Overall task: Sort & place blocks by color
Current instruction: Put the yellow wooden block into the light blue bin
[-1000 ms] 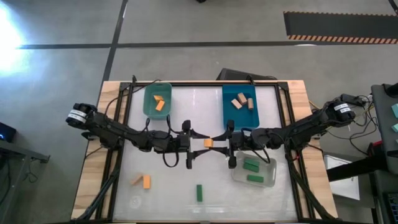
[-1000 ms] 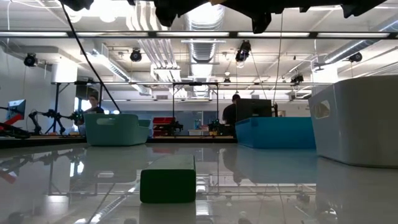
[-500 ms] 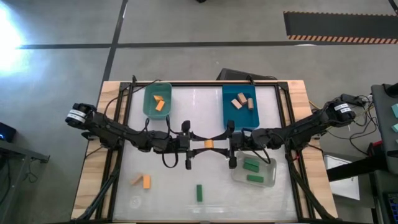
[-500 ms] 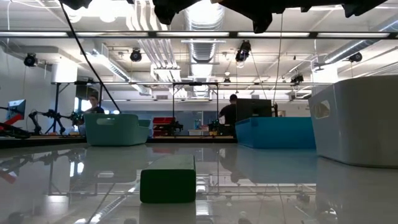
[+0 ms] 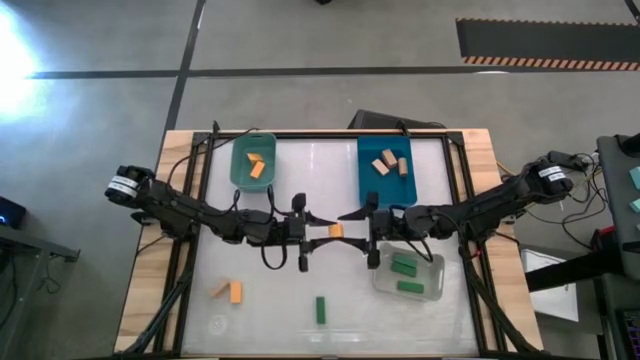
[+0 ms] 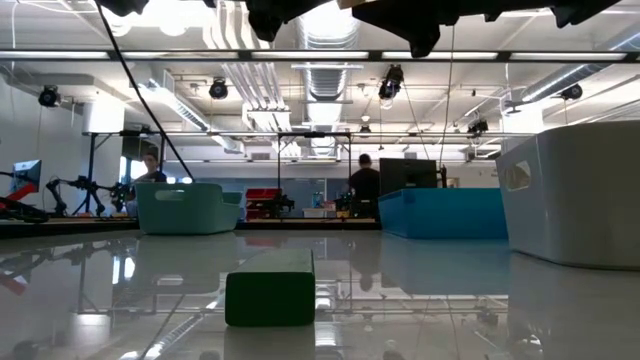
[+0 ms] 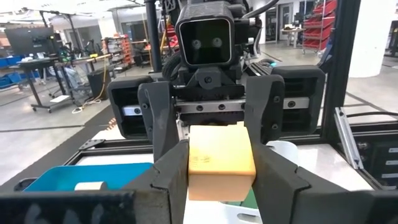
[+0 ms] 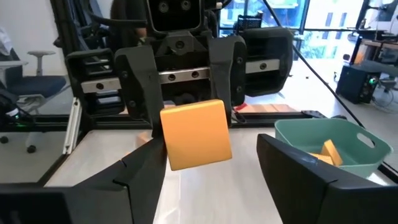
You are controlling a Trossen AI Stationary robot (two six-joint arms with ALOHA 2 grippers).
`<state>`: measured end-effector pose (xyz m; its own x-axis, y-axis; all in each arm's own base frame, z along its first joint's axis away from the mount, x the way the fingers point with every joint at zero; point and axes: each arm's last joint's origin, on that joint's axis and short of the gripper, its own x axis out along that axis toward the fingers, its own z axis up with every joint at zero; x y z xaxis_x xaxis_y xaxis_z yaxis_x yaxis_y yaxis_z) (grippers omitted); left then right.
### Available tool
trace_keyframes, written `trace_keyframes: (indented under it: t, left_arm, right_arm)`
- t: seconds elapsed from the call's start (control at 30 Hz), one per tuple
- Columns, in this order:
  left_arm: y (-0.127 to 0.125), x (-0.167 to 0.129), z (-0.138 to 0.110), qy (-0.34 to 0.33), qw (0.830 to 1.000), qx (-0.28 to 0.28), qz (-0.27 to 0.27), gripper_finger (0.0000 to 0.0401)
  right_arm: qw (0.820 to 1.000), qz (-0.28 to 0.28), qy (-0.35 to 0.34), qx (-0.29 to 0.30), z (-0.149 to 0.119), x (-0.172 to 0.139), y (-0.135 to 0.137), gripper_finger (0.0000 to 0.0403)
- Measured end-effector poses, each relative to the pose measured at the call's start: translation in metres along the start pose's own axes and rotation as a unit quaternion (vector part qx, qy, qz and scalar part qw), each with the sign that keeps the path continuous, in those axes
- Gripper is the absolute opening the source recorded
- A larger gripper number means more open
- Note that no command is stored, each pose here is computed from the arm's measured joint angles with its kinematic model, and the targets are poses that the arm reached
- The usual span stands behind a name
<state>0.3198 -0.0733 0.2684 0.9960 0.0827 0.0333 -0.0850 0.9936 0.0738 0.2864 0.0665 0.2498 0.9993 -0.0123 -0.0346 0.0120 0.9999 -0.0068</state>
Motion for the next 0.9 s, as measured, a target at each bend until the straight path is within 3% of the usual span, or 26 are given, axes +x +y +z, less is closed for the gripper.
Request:
trace_keyframes:
  t: [0.7,0.9]
  left_arm:
    - [0.003,0.001,-0.001,0.004,1.000,0.001,0.013,0.0125]
    - [0.017,-0.002,-0.005,0.070,0.993,0.013,0.093,0.0125]
  right_arm:
    - [0.998,0.015,0.056,0.012,0.003,-0.013,-0.003,0.0232]
    - [0.996,0.005,0.083,0.033,0.011,-0.028,-0.007,0.0248]
